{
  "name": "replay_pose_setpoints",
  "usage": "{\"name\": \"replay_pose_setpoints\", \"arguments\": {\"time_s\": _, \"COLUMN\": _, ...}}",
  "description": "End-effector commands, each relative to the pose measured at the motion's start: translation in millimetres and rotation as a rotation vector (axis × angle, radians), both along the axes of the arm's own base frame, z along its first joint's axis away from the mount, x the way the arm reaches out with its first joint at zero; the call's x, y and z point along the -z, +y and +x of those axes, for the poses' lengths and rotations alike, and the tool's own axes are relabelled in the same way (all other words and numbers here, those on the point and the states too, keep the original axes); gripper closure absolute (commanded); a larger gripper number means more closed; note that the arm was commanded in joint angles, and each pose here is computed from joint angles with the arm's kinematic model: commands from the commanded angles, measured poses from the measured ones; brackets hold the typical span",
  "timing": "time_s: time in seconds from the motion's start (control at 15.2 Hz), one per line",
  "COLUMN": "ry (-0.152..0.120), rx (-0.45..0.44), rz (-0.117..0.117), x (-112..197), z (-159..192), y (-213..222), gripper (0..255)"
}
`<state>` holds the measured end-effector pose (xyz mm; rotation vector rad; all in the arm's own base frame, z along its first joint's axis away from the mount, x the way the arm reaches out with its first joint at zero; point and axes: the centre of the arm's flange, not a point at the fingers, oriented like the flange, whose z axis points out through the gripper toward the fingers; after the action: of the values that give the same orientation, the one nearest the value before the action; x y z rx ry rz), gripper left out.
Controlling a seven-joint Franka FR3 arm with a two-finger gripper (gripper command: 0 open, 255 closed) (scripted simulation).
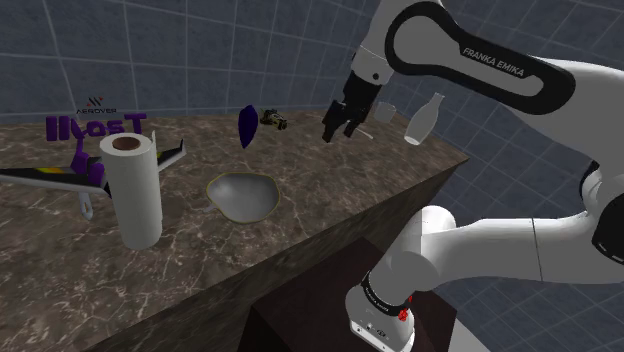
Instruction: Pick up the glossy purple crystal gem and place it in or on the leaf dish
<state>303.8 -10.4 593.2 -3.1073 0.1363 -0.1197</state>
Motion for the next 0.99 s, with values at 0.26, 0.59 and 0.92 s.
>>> {"name": "replay_pose_setpoints", "arguments": {"time_s": 0.26, "ry": 0.036, "rx": 0.063, "rz": 0.019, "x": 1, "z": 55, "y": 15, "gripper": 0}}
{"name": "replay_pose_setpoints", "arguments": {"time_s": 0.59, "ry": 0.081, "rx": 0.143, "rz": 0.042, "x": 6, "z": 125, "y": 28, "gripper": 0}}
{"name": "replay_pose_setpoints", "arguments": {"time_s": 0.92, "ry": 0.126, "rx": 0.222, "rz": 0.066, "x": 13, "z": 196, "y": 36, "gripper": 0}}
